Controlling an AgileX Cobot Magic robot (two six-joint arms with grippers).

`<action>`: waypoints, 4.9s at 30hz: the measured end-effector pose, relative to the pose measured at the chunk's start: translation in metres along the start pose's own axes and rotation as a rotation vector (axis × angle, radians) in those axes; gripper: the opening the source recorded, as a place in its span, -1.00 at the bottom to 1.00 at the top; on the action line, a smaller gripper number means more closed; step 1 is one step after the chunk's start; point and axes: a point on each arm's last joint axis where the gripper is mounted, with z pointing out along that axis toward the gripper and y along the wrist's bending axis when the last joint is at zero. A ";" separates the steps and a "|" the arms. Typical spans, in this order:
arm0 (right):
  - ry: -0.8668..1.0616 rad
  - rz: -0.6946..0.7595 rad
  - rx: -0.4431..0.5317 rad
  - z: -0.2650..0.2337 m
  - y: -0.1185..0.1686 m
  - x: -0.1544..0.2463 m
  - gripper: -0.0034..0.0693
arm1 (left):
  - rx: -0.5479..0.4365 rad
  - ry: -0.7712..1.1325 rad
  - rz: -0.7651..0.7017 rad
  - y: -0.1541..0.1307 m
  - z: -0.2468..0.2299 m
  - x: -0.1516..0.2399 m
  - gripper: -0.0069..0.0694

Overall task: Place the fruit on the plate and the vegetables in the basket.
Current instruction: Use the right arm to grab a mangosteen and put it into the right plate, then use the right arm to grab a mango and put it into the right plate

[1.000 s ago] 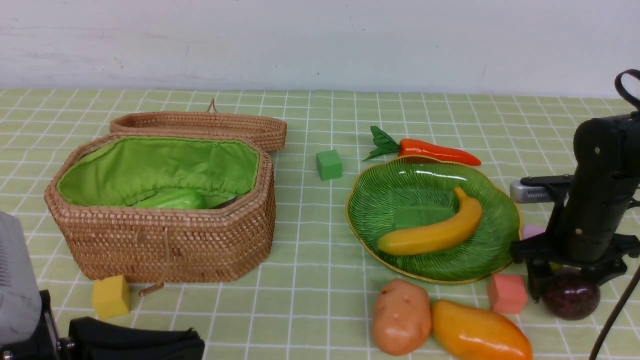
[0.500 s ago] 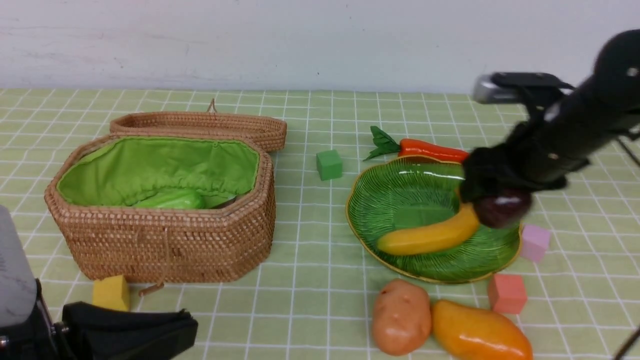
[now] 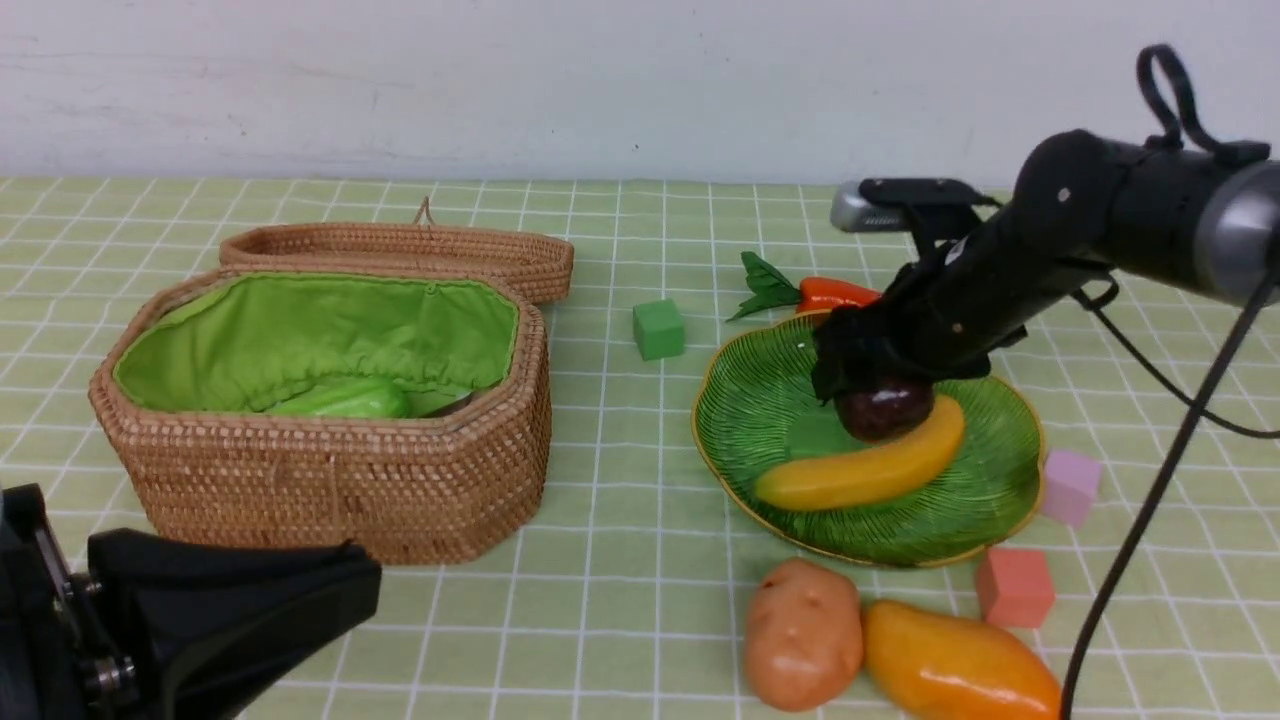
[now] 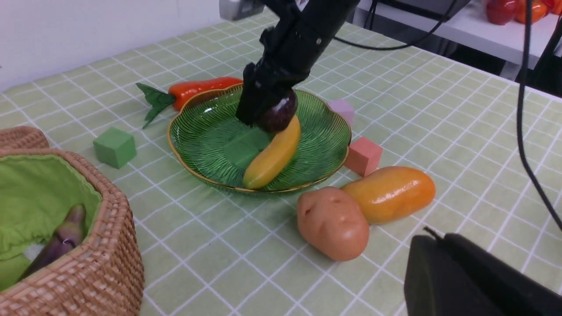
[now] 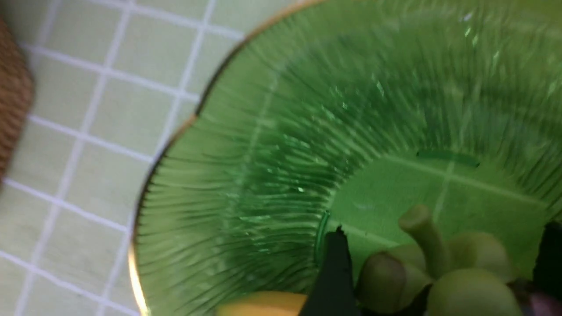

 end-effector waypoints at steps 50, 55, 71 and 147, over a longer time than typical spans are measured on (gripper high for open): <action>0.321 -0.605 -0.013 -0.062 0.041 0.149 0.87 | 0.146 0.098 0.113 -0.013 -0.001 0.010 -0.76; 0.373 -0.638 0.010 -0.050 0.035 0.153 0.82 | 0.147 0.096 0.111 -0.013 -0.001 0.009 -0.76; 0.425 -0.630 0.002 -0.038 0.034 0.154 0.75 | 0.151 0.084 0.097 -0.013 -0.001 0.008 -0.76; -0.096 -0.319 0.069 -0.019 0.051 0.004 0.87 | 0.025 0.066 0.114 -0.002 0.000 0.006 -0.76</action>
